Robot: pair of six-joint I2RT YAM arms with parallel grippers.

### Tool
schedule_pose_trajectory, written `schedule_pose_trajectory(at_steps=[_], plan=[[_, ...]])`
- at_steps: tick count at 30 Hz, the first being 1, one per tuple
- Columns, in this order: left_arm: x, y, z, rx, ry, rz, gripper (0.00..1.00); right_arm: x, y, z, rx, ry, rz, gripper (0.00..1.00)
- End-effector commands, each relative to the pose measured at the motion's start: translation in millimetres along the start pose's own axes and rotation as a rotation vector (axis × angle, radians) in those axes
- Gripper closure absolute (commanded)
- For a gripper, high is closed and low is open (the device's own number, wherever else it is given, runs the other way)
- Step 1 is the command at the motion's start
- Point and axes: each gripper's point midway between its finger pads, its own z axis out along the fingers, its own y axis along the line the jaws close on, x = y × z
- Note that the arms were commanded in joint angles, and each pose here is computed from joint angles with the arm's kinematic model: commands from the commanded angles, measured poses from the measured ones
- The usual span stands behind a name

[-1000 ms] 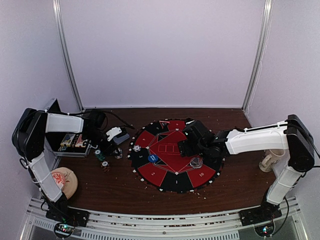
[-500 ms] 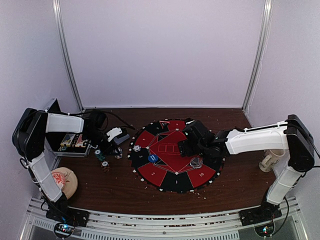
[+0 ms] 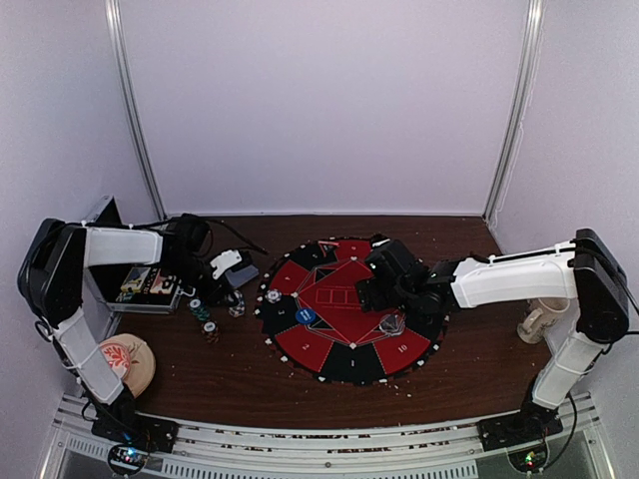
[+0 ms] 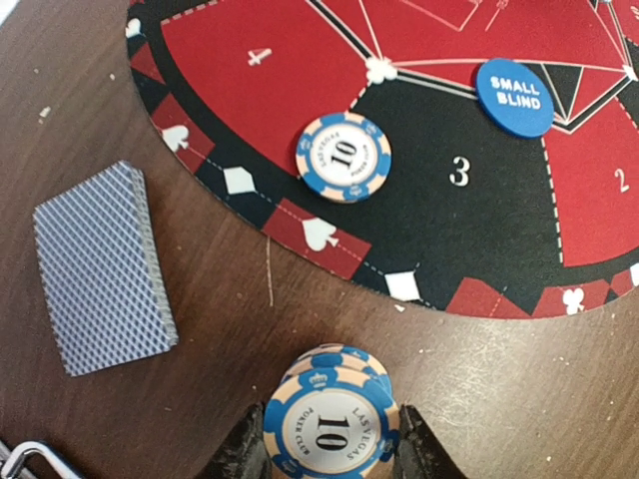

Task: Distribute texas hold em gaming equipment
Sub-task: Pick up the pile of poker chips from the pile of poker chips, then place the pile of poker chips at the dealer area.

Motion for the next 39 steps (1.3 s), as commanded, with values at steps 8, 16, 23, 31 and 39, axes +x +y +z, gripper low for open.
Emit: schedule_pose_trajectory(at_steps=[8, 16, 23, 31, 39], plan=[[-47, -23, -33, -0.051, -0.090, 0.150, 0.81, -10, -17, -10, 0.059, -0.053, 0.025, 0.00], [-90, -94, -22, 0.027, -0.096, 0.328, 0.81, -20, -62, -20, 0.122, -0.079, 0.141, 0.00], [-136, -144, -7, 0.106, -0.130, 0.417, 0.81, -1, -117, -35, 0.210, -0.091, 0.252, 0.00], [-180, -211, 23, 0.193, -0.152, 0.502, 0.82, 16, -165, -44, 0.301, -0.125, 0.342, 0.00], [-197, -271, 73, 0.235, -0.115, 0.566, 0.82, 24, -177, -40, 0.326, -0.116, 0.358, 0.00]])
